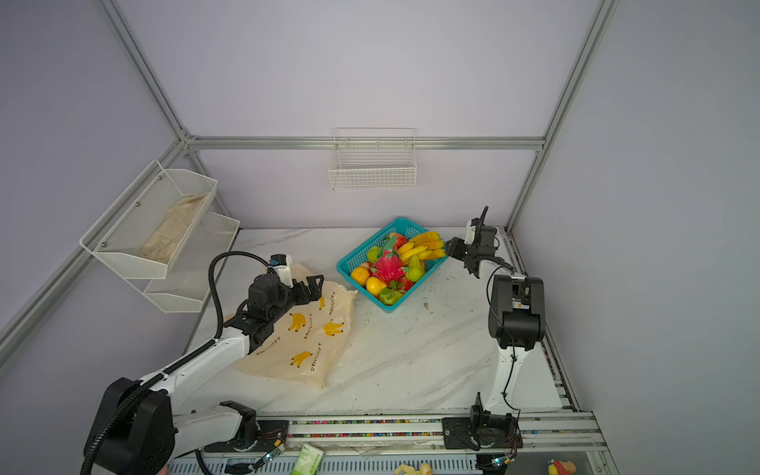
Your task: Place the fake fruits into the plastic bag and tie a complex knot
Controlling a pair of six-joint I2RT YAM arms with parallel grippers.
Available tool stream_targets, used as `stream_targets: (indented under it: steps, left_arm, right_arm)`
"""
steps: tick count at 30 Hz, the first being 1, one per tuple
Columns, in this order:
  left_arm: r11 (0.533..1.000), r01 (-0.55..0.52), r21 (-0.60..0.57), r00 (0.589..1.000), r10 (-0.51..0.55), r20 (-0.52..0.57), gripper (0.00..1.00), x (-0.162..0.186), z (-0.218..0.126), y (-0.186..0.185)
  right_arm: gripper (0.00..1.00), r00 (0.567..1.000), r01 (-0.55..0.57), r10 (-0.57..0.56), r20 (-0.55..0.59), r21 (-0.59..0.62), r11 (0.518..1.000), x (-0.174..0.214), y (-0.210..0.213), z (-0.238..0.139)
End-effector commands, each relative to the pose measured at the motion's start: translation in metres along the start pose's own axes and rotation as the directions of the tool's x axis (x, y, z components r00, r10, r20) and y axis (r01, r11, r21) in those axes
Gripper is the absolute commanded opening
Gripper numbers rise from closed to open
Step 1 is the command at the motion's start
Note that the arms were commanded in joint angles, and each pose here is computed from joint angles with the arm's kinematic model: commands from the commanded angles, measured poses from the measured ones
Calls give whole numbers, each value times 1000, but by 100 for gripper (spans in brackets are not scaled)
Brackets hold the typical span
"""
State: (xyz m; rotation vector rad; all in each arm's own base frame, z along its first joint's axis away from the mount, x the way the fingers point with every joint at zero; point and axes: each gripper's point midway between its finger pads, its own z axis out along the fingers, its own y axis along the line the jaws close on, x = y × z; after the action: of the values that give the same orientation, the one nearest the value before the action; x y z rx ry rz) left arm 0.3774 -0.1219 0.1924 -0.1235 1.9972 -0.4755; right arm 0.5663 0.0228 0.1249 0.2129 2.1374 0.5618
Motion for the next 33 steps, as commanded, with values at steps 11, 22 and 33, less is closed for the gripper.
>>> stream_targets:
  steps: [11, 22, 33]
  left_arm:
    - [999, -29, 28, 997, 27, 72, 100, -35, -1, -17]
    - [999, -42, 18, 998, 41, 55, 100, -30, -1, -15]
    - [999, -29, -42, 999, 30, 28, 100, -23, -1, -3]
  right_arm:
    - [44, 992, -9, 1, -126, -60, 998, 22, 1, 17]
    - [23, 995, -66, 68, -70, 24, 998, 5, -36, 6]
    - [17, 973, -217, 192, 126, 235, 947, -21, -114, -61]
